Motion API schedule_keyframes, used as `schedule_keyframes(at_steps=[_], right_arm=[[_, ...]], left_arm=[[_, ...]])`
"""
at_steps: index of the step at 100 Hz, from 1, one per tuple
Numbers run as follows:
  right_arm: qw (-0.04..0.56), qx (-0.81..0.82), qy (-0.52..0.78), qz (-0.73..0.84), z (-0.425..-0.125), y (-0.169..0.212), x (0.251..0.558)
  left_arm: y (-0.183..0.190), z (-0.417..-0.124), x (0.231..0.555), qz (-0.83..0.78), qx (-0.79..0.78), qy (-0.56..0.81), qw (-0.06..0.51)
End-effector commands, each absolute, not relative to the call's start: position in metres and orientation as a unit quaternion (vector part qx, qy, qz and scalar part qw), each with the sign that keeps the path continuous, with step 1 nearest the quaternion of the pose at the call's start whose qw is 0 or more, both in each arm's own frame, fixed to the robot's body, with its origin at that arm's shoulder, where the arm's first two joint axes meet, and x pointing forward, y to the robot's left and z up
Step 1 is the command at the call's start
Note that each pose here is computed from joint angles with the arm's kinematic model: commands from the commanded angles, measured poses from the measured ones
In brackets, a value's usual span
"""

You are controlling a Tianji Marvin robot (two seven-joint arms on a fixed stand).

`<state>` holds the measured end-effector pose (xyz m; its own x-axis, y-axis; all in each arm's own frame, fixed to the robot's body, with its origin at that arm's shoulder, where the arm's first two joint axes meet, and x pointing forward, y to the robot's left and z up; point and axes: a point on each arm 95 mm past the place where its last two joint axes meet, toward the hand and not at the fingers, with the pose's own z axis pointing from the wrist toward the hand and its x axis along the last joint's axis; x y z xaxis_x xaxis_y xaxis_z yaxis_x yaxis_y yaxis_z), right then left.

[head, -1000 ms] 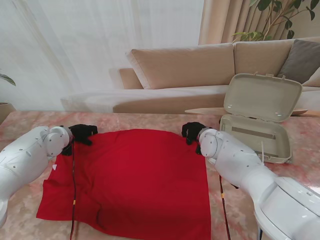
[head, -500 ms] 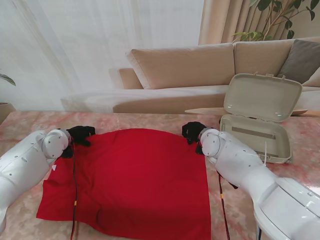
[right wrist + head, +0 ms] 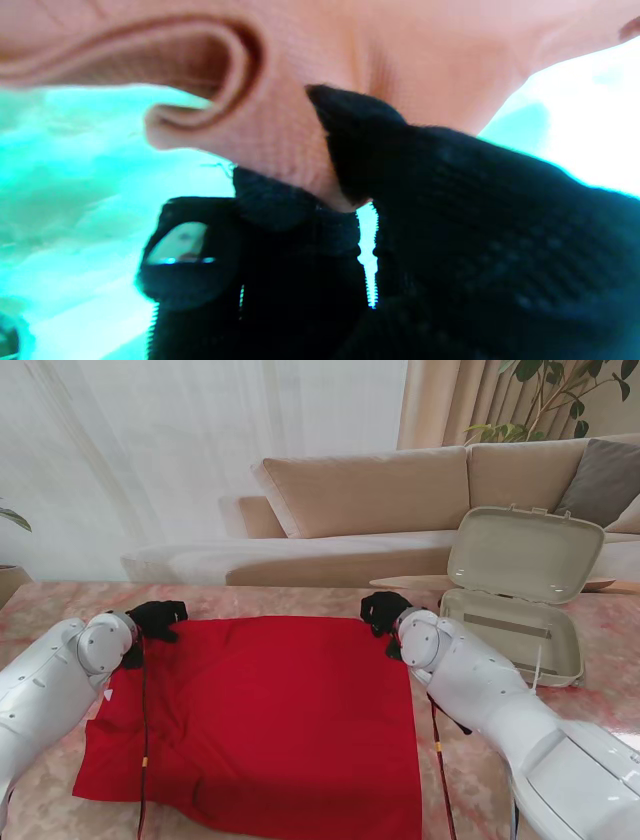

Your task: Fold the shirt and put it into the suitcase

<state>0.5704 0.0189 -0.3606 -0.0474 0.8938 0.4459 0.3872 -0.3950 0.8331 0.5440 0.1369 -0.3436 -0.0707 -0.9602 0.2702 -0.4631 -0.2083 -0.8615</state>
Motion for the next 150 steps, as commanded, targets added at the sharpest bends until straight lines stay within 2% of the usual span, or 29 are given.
schedule_keyframes(at_steps=[1, 39, 62, 96, 150], right_arm=[[0.24, 0.647, 0.491, 0.531, -0.354, 0.021, 0.574], [0.266, 0.641, 0.475, 0.541, -0.331, 0.018, 0.588], [0.277, 0.636, 0.46, 0.554, -0.321, 0.011, 0.586], [0.283, 0.615, 0.459, 0.576, -0.316, -0.005, 0.562], [0.273, 0.591, 0.452, 0.61, -0.307, -0.02, 0.508]], left_arm=[[0.137, -0.331, 0.551, -0.471, -0.621, 0.562, 0.279], [0.136, -0.307, 0.566, -0.5, -0.607, 0.54, 0.3], [0.132, -0.295, 0.562, -0.519, -0.592, 0.537, 0.302], [0.131, -0.288, 0.53, -0.53, -0.563, 0.555, 0.306], [0.136, -0.278, 0.454, -0.532, -0.549, 0.563, 0.313]])
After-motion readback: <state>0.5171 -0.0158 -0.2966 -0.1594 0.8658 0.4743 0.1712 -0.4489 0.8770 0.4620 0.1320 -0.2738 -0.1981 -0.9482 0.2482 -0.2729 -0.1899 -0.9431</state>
